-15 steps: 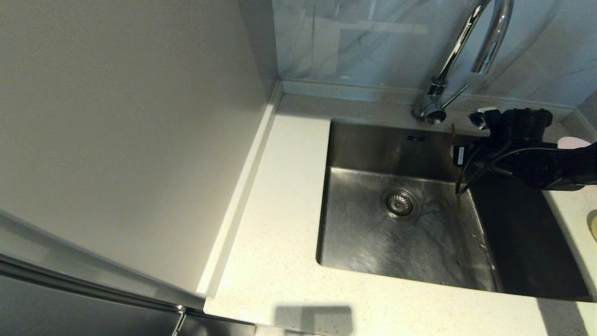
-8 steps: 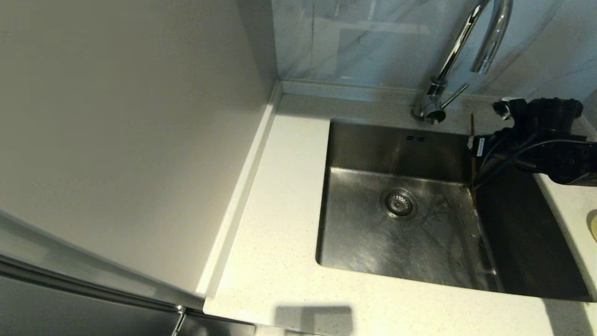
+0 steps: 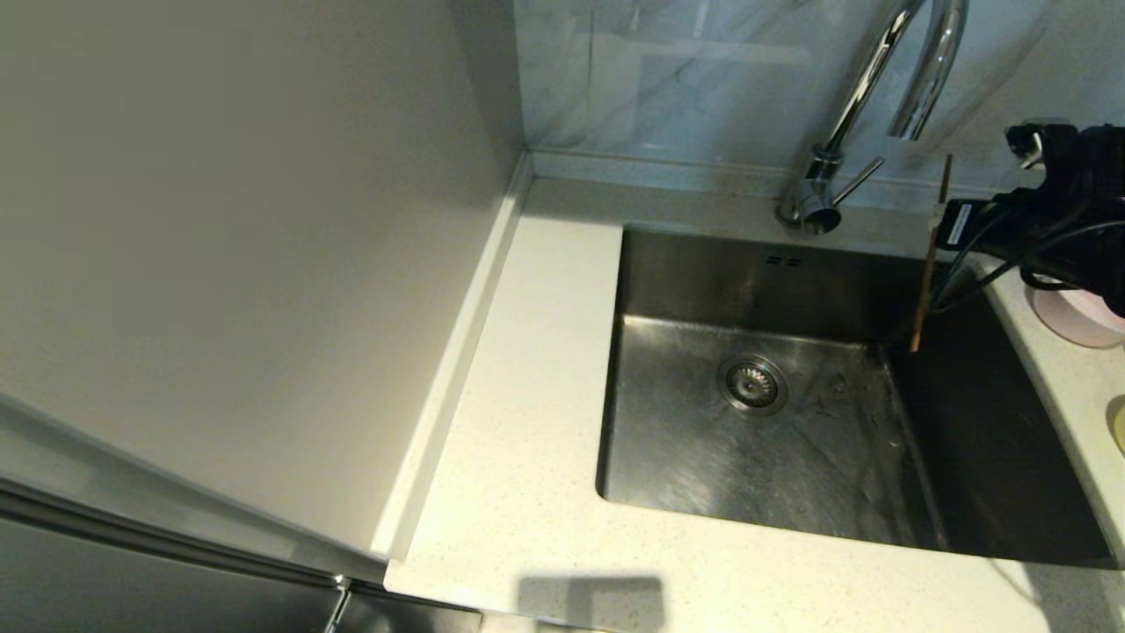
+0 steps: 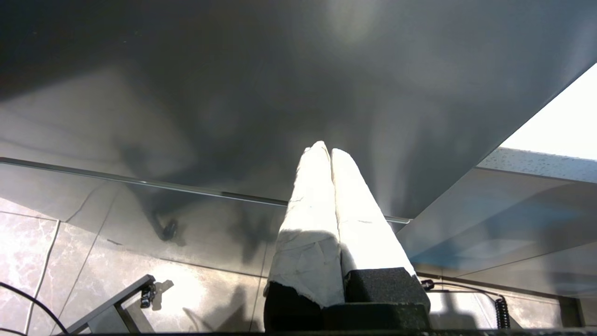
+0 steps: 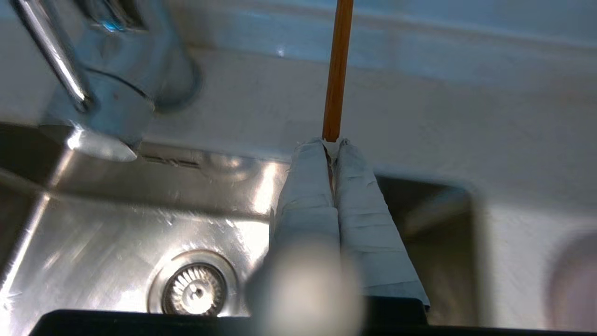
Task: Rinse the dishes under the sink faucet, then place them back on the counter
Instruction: Put the chopsticks back to the table from the sink
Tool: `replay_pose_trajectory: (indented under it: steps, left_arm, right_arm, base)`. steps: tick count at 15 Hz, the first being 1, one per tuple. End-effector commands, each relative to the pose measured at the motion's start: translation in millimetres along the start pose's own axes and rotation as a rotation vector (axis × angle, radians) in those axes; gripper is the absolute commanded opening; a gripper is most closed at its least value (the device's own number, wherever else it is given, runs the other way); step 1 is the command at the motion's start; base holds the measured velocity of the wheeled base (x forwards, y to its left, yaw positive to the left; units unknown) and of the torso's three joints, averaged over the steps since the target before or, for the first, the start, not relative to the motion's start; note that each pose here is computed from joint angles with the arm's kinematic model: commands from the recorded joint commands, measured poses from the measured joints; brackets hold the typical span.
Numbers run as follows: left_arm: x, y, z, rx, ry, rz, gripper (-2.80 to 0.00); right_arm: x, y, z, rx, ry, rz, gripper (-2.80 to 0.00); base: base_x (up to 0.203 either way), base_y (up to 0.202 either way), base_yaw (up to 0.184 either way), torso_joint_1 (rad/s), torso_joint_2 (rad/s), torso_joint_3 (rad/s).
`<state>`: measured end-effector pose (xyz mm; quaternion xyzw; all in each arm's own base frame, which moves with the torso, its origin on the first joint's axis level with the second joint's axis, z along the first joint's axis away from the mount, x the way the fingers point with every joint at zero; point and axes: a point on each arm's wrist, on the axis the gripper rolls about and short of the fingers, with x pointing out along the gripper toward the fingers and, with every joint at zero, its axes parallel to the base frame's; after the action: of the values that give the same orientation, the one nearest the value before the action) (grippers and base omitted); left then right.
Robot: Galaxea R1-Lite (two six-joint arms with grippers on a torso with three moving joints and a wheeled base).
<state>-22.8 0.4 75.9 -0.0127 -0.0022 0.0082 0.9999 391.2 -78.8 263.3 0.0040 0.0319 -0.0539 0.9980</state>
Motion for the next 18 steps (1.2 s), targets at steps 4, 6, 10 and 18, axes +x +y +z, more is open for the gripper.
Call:
replay_pose_trajectory:
  steps: [4, 6, 10, 18]
  left_arm:
    - [0, 0.0, 0, -0.001, -0.003, 0.000, -2.80]
    - [0, 0.0, 0, -0.001, -0.003, 0.000, -2.80]
    - [0, 0.0, 0, -0.001, -0.003, 0.000, -2.80]
    - [0, 0.0, 0, -0.001, -0.003, 0.000, -2.80]
  right_arm:
    - [-41, -10, 15, -0.027, -0.068, -0.075, -2.80]
    - [-60, -12, 27, -0.036, -0.104, -0.121, -2.80]
    - [-89, -8, 49, -0.119, -0.170, -0.136, -2.80]
    - [-120, -4, 52, -0.541, -0.161, -0.125, -2.80]
  base:
    - [0.000, 0.000, 0.000, 0.000, 0.00, 0.000]
    - [0.000, 0.000, 0.000, 0.000, 0.00, 0.000]
    - [0.000, 0.000, 0.000, 0.000, 0.00, 0.000]
    - [0.000, 0.000, 0.000, 0.000, 0.00, 0.000]
